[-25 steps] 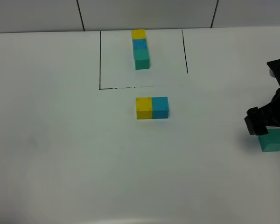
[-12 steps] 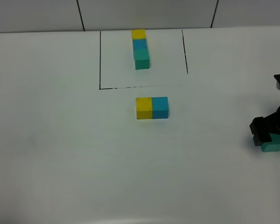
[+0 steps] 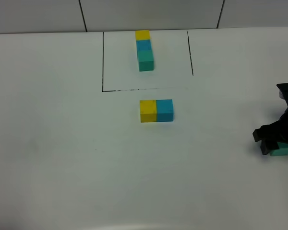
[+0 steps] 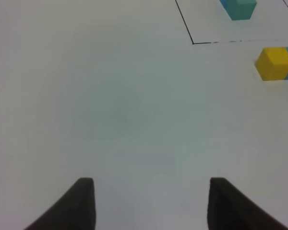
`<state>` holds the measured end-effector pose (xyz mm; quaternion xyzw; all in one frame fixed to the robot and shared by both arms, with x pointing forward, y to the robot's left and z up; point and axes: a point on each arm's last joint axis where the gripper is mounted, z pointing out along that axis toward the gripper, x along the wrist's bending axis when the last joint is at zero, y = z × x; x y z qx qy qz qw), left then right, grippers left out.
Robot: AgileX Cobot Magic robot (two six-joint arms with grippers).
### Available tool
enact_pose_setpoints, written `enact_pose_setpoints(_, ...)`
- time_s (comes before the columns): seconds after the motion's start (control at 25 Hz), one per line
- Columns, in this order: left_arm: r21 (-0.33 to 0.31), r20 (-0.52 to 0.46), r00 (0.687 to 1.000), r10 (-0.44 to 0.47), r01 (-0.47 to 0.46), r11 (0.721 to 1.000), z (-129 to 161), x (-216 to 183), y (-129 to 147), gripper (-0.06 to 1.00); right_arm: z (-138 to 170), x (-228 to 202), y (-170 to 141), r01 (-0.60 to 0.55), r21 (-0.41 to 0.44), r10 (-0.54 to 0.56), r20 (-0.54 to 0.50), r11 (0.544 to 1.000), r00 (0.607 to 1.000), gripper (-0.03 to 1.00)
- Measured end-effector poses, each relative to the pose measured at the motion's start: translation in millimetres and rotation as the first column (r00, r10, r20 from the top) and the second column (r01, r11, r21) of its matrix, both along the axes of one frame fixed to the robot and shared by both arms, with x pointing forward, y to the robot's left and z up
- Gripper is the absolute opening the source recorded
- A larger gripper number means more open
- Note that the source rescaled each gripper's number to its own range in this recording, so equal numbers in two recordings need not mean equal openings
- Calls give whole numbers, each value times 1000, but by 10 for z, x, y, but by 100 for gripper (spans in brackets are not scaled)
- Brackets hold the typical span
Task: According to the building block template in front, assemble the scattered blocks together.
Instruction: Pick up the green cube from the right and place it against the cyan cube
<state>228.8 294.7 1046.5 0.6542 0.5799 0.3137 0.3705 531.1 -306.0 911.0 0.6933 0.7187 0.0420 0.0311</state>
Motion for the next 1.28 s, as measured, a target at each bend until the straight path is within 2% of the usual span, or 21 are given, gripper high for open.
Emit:
enact_pose_setpoints(0.08, 0, 0, 1000, 0, 0, 1000, 0, 0, 0, 15, 0, 0, 0, 0, 0, 0, 0, 1000, 1000, 10)
enact_pose_setpoints(0.12, 0, 0, 1000, 0, 0, 1000, 0, 0, 0, 15, 0, 0, 0, 0, 0, 0, 0, 1000, 1000, 0)
enact_pose_setpoints(0.28, 0, 0, 1000, 0, 0, 1000, 0, 0, 0, 15, 20, 1, 1, -17, -2, 17, 10, 1000, 1000, 2)
enact_pose_setpoints(0.44, 0, 0, 1000, 0, 0, 1000, 0, 0, 0, 15, 177, 20, 29, -77, -12, 78, 55, 997, 995, 2)
enact_pose_setpoints(0.56, 0, 0, 1000, 0, 0, 1000, 0, 0, 0, 15, 359, 34, 90, -152, -26, 154, 89, 988, 984, 2)
enact_pose_setpoints(0.72, 0, 0, 1000, 0, 0, 1000, 0, 0, 0, 15, 519, 27, 192, -319, -44, 321, 61, 947, 945, 2)
enact_pose_setpoints(0.84, 0, 0, 1000, 0, 0, 1000, 0, 0, 0, 15, 581, 25, 275, -480, -59, 482, 18, 875, 876, 2)
enact_pose_setpoints(1.0, 0, 0, 1000, 0, 0, 1000, 0, 0, 0, 15, 633, 27, 396, -664, -95, 666, -21, 741, 746, 2)
enact_pose_setpoints(1.16, 0, 0, 1000, 0, 0, 1000, 0, 0, 0, 15, 679, 49, 528, -778, -151, 782, -44, 610, 622, 2)
enact_pose_setpoints(1.28, 0, 0, 1000, 0, 0, 1000, 0, 0, 0, 15, 716, 64, 653, -845, -206, 853, -73, 494, 517, 2)
